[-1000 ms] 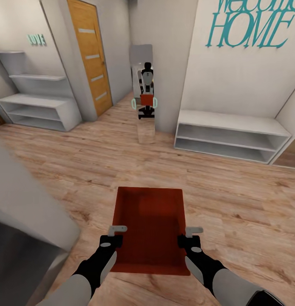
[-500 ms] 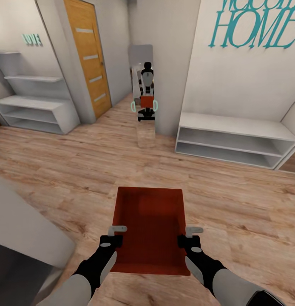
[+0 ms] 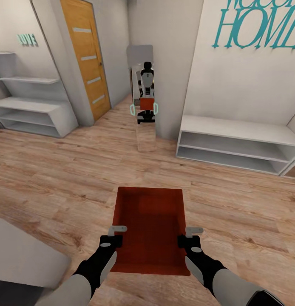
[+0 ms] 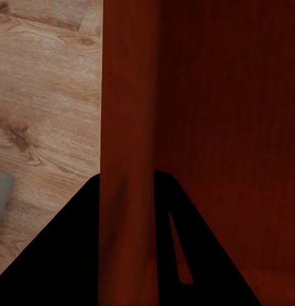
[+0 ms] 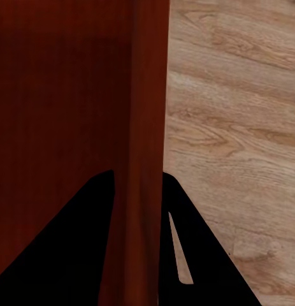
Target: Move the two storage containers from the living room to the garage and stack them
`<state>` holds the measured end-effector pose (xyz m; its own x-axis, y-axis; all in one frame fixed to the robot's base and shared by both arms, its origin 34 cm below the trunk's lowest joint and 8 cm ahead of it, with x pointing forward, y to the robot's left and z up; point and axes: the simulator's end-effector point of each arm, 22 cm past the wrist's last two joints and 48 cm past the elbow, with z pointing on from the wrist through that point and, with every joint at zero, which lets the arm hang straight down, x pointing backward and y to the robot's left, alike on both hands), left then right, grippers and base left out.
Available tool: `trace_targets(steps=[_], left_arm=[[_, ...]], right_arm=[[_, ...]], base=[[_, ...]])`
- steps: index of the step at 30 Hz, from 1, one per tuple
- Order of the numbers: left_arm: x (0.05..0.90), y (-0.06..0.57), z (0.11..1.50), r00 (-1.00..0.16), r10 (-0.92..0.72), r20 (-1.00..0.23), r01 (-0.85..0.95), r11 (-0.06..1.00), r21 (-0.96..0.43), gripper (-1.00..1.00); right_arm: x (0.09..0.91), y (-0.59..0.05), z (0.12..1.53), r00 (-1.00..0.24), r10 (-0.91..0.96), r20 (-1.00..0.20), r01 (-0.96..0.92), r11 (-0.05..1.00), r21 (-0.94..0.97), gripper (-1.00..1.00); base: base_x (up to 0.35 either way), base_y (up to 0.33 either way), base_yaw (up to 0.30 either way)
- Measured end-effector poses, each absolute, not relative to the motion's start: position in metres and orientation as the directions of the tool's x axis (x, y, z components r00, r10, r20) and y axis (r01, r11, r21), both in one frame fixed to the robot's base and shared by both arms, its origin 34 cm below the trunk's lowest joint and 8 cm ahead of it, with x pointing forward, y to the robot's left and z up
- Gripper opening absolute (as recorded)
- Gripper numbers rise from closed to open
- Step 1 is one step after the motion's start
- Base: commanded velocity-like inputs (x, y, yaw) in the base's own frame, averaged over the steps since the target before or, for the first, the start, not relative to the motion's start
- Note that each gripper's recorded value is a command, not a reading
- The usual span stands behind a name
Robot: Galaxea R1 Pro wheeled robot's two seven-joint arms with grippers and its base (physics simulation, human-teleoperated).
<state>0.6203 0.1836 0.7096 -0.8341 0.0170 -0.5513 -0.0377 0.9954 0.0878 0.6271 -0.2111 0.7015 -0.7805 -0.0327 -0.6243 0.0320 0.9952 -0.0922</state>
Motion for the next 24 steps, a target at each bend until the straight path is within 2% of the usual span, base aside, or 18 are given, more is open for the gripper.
trace_targets(steps=[24], left_arm=[[0.6203, 0.1837, 0.7095, -0.834, 0.017, -0.551, -0.037, 0.995, 0.088, -1.00]], right_arm=[[0.6269, -0.2110, 0.7013, -0.781, -0.032, -0.624, 0.032, 0.995, -0.092, -1.00]], base=[[0.322, 0.000, 0.000]])
